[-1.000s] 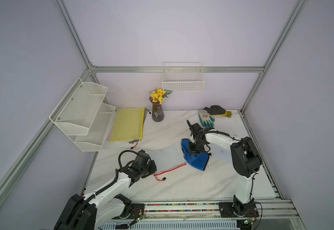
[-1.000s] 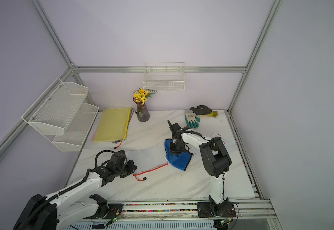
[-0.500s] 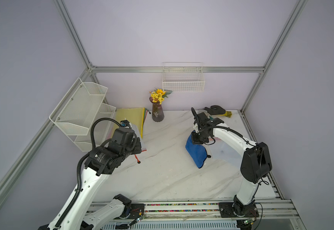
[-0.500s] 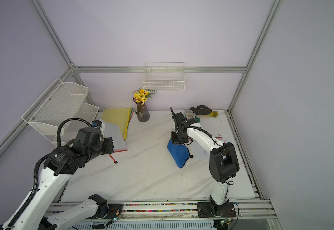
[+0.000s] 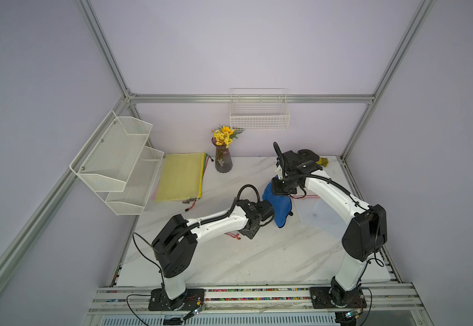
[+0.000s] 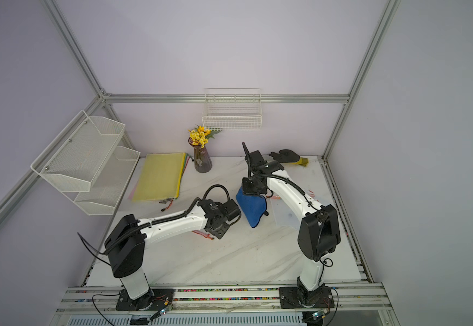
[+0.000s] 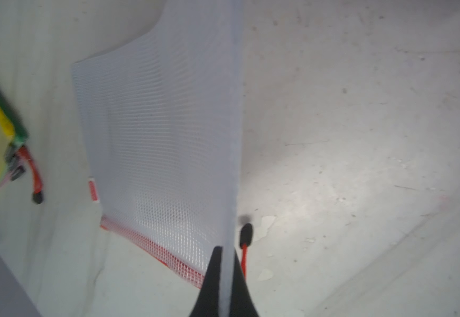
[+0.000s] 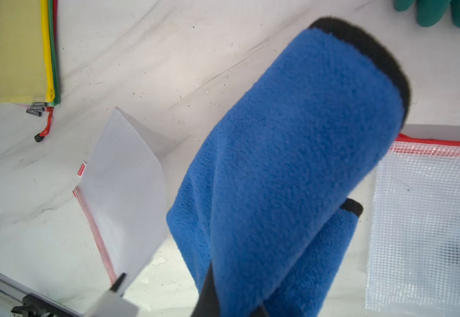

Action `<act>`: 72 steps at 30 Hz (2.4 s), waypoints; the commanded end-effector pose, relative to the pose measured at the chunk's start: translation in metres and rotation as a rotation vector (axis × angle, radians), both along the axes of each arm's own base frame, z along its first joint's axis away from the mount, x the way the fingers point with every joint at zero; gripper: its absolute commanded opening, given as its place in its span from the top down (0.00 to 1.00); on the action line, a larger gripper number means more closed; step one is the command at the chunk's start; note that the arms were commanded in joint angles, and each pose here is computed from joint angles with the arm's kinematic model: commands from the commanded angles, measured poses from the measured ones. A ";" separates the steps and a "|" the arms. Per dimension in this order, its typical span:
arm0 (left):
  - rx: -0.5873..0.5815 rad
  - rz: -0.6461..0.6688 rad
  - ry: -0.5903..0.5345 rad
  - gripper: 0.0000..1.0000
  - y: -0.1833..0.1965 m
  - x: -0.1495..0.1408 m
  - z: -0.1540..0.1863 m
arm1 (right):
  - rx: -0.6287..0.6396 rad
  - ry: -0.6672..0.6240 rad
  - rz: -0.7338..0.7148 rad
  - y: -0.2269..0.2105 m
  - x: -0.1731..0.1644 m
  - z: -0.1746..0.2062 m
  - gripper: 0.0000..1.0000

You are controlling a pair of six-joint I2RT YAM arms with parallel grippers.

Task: Wipe the document bag
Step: Adjust the document bag at the center of the board, then wipe the dirt from the document bag.

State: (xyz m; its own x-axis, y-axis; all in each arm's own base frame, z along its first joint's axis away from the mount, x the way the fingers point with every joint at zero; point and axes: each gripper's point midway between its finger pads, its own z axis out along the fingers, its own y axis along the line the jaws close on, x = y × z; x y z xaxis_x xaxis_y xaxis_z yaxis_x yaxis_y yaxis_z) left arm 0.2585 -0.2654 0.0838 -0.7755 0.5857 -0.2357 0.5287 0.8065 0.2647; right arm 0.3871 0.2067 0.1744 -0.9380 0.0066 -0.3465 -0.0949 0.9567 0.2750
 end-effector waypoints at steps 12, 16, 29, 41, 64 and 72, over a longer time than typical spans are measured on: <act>-0.428 -0.020 0.098 0.28 -0.088 -0.012 0.006 | 0.014 -0.024 0.020 -0.004 -0.009 0.013 1.00; -0.487 0.190 0.009 0.33 -0.046 0.008 0.029 | 0.031 -0.028 0.072 0.011 -0.016 0.018 1.00; -0.538 0.688 -0.037 0.77 0.104 0.094 -0.018 | 0.206 0.100 0.301 0.158 -0.049 -0.021 1.00; -0.446 0.823 0.127 1.00 0.128 0.043 -0.092 | 0.151 0.296 0.138 0.159 -0.046 -0.144 1.00; -0.502 0.956 0.119 1.00 0.136 0.027 -0.092 | 0.183 0.422 0.275 0.174 -0.101 -0.131 1.00; -0.500 0.987 0.098 1.00 0.143 0.019 -0.092 | -0.072 0.366 0.013 0.033 -0.102 -0.128 1.00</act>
